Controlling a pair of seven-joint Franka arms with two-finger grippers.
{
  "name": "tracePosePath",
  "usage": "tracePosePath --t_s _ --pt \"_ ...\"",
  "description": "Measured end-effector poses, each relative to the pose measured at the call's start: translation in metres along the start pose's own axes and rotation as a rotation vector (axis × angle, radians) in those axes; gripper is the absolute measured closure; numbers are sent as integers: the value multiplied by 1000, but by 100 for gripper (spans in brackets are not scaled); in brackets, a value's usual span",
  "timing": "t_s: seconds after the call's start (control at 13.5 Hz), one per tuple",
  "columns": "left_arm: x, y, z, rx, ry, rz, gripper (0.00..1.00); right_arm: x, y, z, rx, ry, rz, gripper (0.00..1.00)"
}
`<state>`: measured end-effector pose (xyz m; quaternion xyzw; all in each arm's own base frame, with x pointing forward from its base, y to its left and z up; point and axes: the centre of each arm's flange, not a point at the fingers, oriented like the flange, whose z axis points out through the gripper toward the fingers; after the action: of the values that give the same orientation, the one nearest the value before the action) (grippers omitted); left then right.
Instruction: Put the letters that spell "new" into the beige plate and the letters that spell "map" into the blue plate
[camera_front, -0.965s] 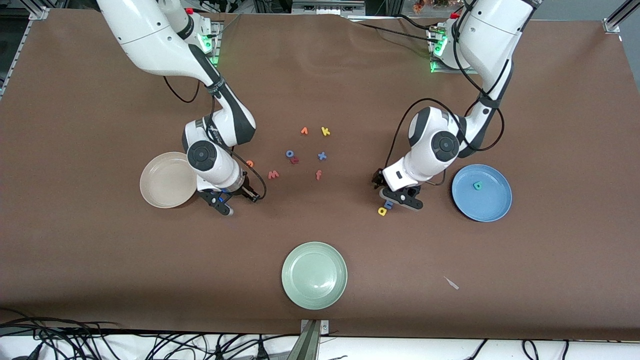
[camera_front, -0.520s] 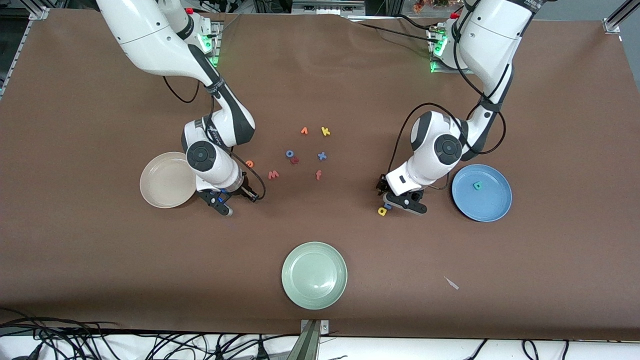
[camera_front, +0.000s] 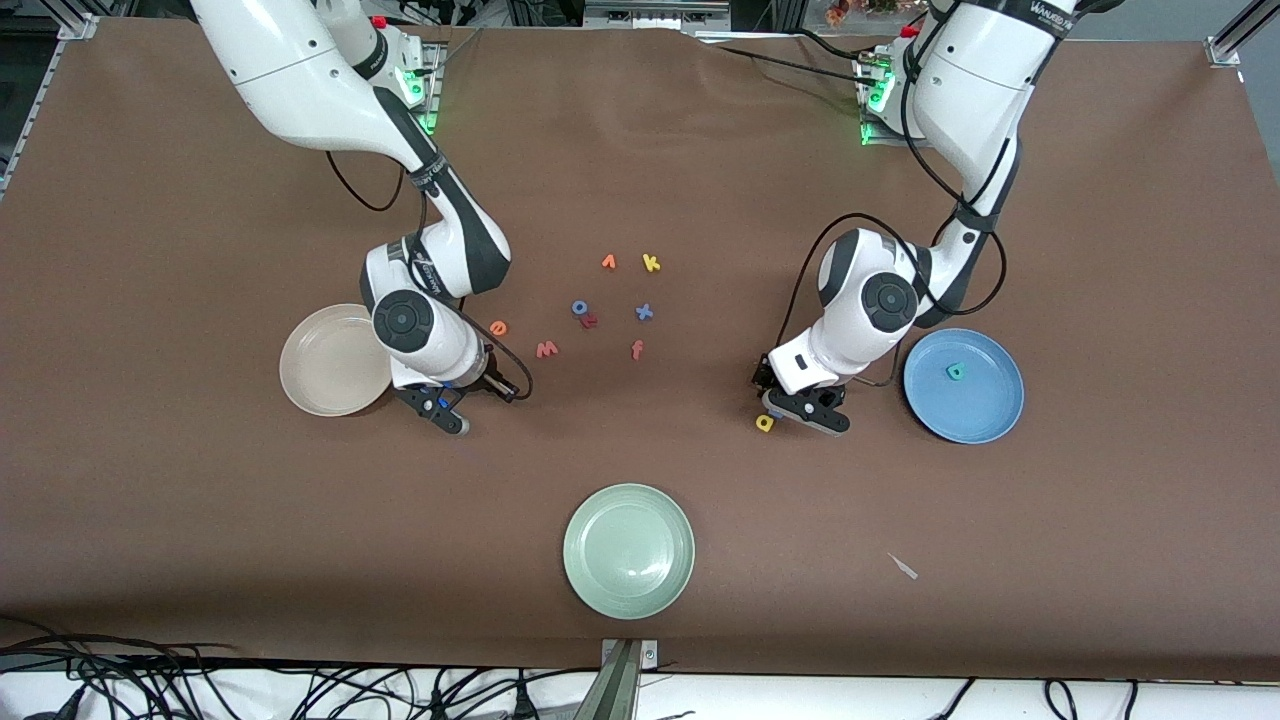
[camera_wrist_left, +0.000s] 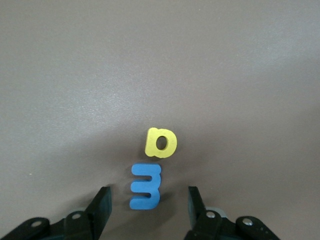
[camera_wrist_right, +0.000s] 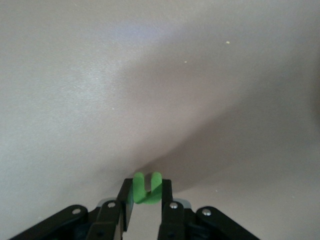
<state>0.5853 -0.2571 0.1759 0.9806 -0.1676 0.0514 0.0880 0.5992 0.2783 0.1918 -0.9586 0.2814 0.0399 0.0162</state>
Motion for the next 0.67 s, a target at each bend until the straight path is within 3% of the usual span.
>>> tracePosePath --t_s 0.22,0.37,0.67 --pt "0 0 3 1 2 4 34 2 -1 -6 -10 -6 -43 74" --pt "0 4 4 1 5 11 56 6 9 -13 -45 -23 -126 74" --pt "0 6 4 2 6 19 60 21 55 -41 -71 -15 -263 74"
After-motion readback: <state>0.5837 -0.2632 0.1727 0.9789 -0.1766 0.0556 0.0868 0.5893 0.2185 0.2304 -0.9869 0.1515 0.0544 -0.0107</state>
